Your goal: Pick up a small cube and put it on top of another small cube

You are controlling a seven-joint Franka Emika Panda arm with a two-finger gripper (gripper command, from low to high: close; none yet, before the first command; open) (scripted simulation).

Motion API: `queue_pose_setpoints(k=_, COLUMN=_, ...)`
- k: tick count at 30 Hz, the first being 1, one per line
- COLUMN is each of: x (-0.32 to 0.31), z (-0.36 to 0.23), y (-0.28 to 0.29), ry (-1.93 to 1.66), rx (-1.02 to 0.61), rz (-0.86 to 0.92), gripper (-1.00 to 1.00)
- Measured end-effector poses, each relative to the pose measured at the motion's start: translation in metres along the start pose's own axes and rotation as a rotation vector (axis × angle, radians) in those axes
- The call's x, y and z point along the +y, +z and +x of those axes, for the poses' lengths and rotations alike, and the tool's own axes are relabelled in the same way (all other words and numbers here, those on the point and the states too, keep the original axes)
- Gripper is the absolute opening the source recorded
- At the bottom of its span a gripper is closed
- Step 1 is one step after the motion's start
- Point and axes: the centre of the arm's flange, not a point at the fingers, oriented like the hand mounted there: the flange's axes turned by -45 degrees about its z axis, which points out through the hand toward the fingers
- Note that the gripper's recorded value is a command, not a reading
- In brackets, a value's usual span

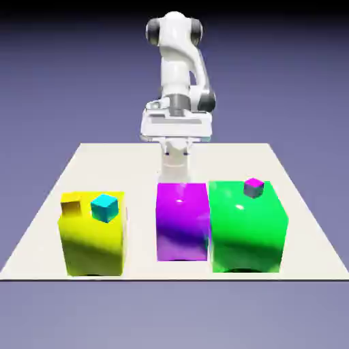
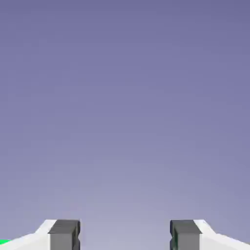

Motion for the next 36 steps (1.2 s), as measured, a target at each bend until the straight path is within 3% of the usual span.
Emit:
queue_pose_setpoints(k=6, x=0.164, z=-0.033, y=0.042, ry=0.331, rx=-0.182, rz=-0.148, gripper=0.00)
queue_pose_setpoints(k=13, x=0.342, z=-0.158, y=0.037, ry=0.789, rx=-0.394, rz=-0.309, gripper=0.00)
queue_pose_setpoints(k=17, x=0.345, z=-0.232, y=0.055, ry=1.133, rx=-0.590, rz=-0.285, gripper=0.00)
queue_pose_setpoints(k=25, x=0.257, z=-0.282, y=0.098, ry=1.616, rx=-0.927, rz=-0.238, gripper=0.00)
queue_pose_setpoints(k=33, x=0.242, z=-0.321, y=0.135, ry=1.680, rx=-0.901, rz=-0.260, gripper=0.00)
queue_pose_setpoints(k=34, x=0.239, z=-0.328, y=0.141, ry=1.681, rx=-0.902, rz=-0.261, gripper=-1.00)
queue_pose_setpoints(k=36, x=0.239, z=-0.328, y=0.141, ry=1.681, rx=-0.902, rz=-0.261, gripper=-1.00)
